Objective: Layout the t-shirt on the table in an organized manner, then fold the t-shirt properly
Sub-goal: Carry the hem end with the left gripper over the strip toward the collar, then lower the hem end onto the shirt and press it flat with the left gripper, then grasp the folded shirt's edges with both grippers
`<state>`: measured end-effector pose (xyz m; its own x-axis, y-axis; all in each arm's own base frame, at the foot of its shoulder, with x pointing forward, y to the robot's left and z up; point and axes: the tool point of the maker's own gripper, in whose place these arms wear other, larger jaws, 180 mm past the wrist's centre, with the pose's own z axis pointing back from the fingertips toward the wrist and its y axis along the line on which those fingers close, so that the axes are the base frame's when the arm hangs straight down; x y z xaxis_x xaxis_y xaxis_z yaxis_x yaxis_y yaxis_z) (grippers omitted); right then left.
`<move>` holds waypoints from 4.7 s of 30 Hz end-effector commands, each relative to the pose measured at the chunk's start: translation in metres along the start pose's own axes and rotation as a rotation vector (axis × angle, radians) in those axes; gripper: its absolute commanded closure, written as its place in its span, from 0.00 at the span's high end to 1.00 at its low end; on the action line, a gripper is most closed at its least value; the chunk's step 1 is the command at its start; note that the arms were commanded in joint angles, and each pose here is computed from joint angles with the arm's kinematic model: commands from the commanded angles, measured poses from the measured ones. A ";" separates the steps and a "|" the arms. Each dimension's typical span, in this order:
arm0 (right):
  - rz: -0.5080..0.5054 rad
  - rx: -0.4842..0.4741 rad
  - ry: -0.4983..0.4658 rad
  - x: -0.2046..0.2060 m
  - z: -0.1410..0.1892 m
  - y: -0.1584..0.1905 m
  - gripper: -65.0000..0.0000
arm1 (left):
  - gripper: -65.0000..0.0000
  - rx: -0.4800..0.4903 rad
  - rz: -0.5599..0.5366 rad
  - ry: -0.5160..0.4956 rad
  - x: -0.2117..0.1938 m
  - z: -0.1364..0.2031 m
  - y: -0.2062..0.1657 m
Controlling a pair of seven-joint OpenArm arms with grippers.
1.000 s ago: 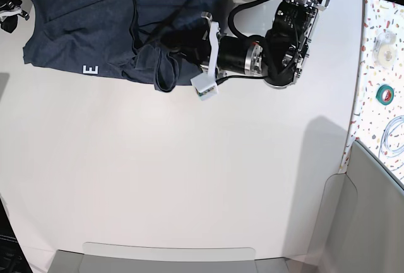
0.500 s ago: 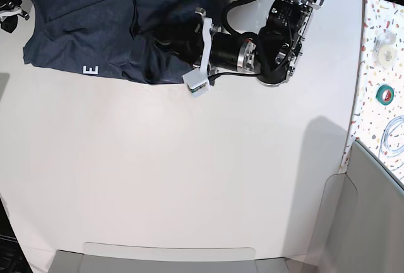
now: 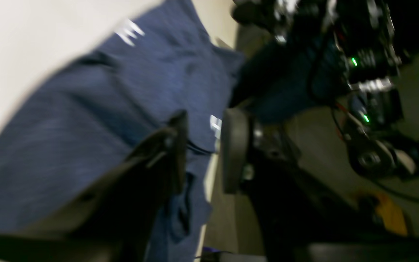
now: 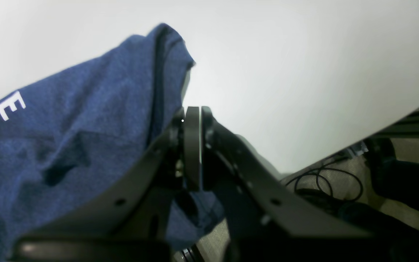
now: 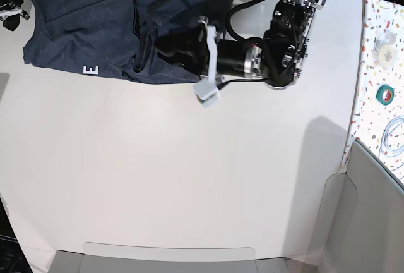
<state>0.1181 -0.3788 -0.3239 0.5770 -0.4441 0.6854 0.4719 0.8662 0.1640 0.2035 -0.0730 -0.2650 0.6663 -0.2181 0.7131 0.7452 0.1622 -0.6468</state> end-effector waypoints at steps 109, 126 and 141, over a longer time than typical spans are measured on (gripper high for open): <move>-0.063 0.431 0.117 0.004 -0.033 0.014 0.70 | 0.00 0.375 -0.426 0.277 -0.053 -0.038 0.029; -0.164 0.377 0.248 -0.042 -0.049 -0.004 0.70 | 0.00 0.382 -0.381 0.309 -0.065 -0.039 0.043; -0.142 0.475 0.429 -0.103 -0.062 0.048 0.69 | 0.00 0.383 -0.382 0.309 -0.065 -0.039 0.043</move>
<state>0.1685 -0.3186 -0.3903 0.6243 -0.6113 0.4864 0.1750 0.7163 0.6755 0.1858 -0.0838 -0.3618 0.3720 -0.6190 0.6916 0.9198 0.3460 -0.1851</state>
